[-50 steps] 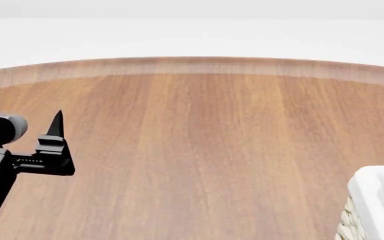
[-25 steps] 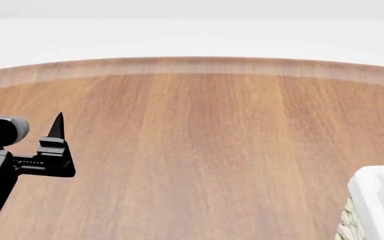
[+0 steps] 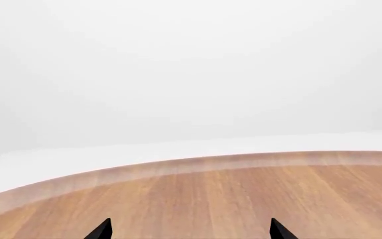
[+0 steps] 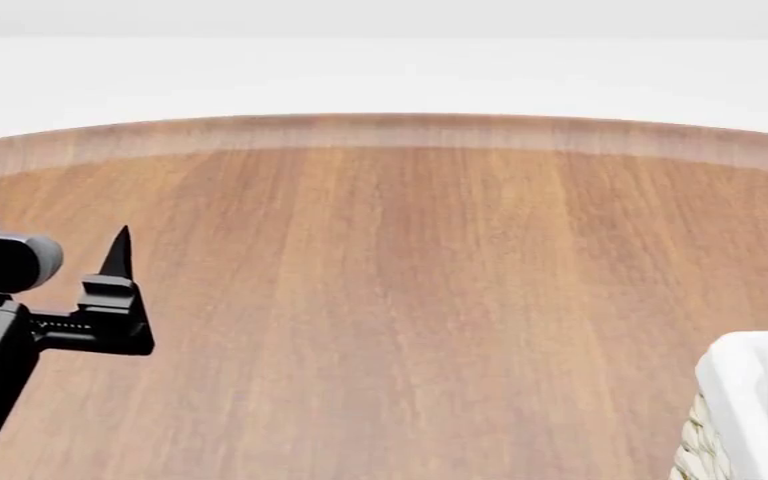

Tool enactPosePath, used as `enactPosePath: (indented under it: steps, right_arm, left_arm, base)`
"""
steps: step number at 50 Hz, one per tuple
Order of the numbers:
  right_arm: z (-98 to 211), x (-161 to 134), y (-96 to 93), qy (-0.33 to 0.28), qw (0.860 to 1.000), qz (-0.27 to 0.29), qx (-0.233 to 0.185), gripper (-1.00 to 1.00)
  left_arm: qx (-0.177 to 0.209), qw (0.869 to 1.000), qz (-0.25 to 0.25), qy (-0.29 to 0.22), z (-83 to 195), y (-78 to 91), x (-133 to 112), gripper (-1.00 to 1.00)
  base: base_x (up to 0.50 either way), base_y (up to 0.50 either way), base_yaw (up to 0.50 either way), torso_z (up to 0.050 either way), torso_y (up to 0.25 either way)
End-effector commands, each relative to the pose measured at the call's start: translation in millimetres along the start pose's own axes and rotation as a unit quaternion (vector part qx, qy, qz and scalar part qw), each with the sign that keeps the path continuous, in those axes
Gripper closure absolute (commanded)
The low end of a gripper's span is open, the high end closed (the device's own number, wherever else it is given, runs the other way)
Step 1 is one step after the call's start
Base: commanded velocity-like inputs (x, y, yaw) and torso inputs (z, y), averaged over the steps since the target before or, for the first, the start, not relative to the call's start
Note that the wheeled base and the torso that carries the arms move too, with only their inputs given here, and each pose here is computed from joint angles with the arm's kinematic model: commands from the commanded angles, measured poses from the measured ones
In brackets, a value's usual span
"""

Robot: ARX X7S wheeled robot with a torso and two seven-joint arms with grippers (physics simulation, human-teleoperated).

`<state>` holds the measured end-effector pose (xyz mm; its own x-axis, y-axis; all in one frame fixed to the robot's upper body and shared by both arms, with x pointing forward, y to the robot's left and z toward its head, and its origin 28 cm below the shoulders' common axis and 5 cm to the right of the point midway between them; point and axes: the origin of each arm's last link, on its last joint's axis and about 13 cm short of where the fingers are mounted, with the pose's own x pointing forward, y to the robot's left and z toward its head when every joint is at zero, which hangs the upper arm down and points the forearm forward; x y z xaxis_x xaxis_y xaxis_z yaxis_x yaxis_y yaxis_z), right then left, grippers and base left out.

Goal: Pick the milk and place it in the basket.

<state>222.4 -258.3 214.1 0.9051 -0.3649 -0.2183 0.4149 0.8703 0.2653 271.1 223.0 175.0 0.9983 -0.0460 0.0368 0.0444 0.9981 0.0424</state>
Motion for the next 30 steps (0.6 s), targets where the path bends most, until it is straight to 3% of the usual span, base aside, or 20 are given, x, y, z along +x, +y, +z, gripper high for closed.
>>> enactPosePath:
  steps: [1, 15, 25, 30]
  right_arm:
    - [18.2, -3.5, 55.7, -0.031, 0.992, 0.099, -0.072, -1.00]
    - [-11.8, -6.6, 111.0, -0.035, 0.966, 0.215, -0.139, -1.00]
    - [-34.3, -6.1, 120.6, -0.044, 0.958, 0.235, -0.161, -1.00]
    - [-42.0, -10.3, 124.1, -0.074, 0.953, 0.218, -0.198, -1.00]
  left_arm:
    - [-0.001, 1.000, -0.002, 0.001, -1.0, -1.1, 0.1, -1.00]
    - [-0.001, 1.000, -0.007, 0.000, -1.2, -4.0, -1.6, -1.00]
    - [-0.001, 1.000, -0.011, -0.002, 0.2, -5.9, -3.1, -1.00]
    - [-0.002, 1.000, -0.014, -0.004, 0.4, -7.7, -3.9, -1.00]
  base:
    - [0.00, 0.00, 0.00, 0.000, 0.000]
    - [0.00, 0.00, 0.00, 0.000, 0.000]
    - [0.00, 0.00, 0.00, 0.000, 0.000]
    - [0.00, 0.00, 0.00, 0.000, 0.000]
